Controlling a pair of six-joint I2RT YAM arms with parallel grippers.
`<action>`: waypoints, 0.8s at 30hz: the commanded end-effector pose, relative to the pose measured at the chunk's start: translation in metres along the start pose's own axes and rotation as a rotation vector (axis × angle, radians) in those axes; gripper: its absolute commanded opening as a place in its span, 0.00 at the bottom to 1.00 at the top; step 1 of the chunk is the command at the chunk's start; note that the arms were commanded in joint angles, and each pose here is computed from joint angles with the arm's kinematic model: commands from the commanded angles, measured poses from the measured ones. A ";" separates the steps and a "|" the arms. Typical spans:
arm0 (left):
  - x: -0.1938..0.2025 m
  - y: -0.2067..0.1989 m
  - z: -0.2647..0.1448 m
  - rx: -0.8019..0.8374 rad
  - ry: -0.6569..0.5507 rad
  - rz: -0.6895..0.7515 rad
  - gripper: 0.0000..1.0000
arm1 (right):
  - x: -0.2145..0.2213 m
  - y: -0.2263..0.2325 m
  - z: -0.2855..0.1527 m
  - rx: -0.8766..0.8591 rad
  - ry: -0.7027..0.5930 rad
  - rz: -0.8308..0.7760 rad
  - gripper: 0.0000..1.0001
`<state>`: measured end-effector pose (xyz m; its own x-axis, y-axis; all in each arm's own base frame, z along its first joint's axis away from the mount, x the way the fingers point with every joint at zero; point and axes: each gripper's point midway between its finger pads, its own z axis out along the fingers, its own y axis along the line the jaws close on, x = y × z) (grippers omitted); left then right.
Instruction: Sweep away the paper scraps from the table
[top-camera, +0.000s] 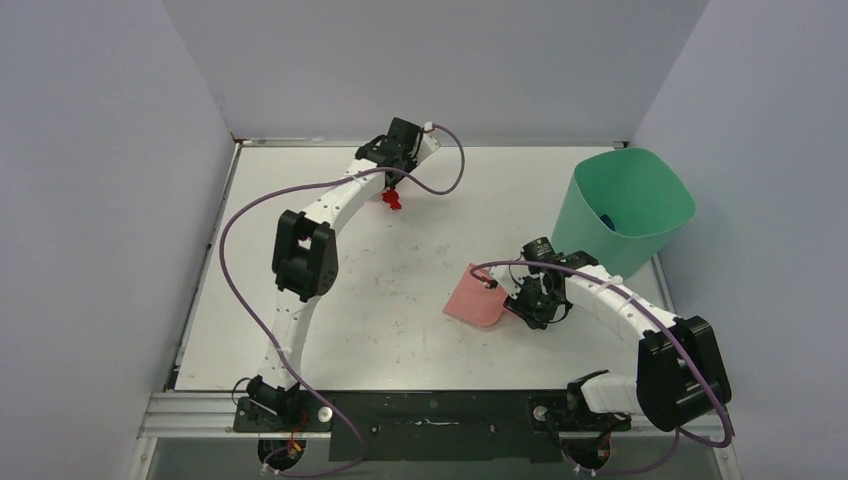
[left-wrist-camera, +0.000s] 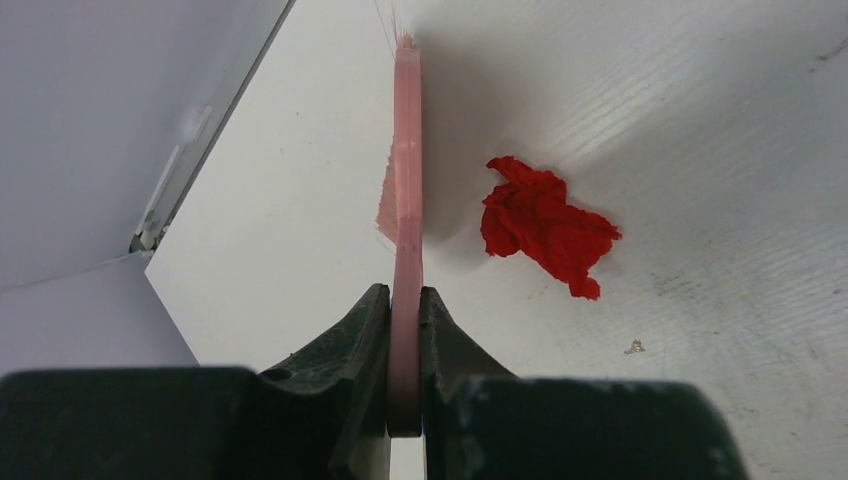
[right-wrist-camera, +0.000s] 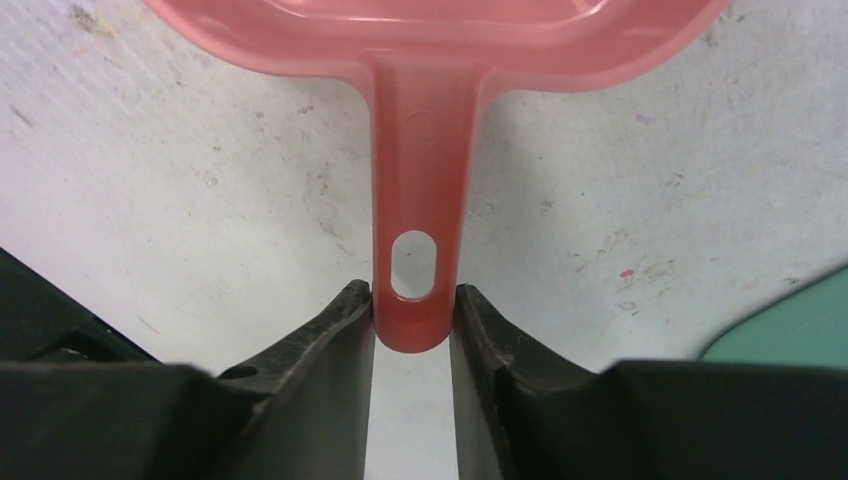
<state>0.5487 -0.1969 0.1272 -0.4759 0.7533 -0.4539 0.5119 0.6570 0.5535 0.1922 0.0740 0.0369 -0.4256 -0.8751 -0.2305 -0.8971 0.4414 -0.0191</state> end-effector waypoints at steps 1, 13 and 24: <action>-0.019 -0.009 -0.006 0.081 -0.076 -0.005 0.00 | -0.009 0.000 -0.009 -0.007 -0.041 -0.010 0.20; -0.010 -0.031 -0.041 0.106 -0.047 0.048 0.00 | -0.010 -0.013 -0.057 0.035 0.078 0.058 0.08; -0.020 -0.079 -0.063 0.282 -0.085 -0.054 0.00 | -0.005 -0.017 -0.053 0.090 0.118 0.110 0.09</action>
<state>0.5015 -0.2409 0.1239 -0.4362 0.7633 -0.4766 0.6180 0.6391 0.4579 0.1984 0.0616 0.0864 -0.5114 -0.8507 -0.1214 -0.8525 0.5201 -0.0531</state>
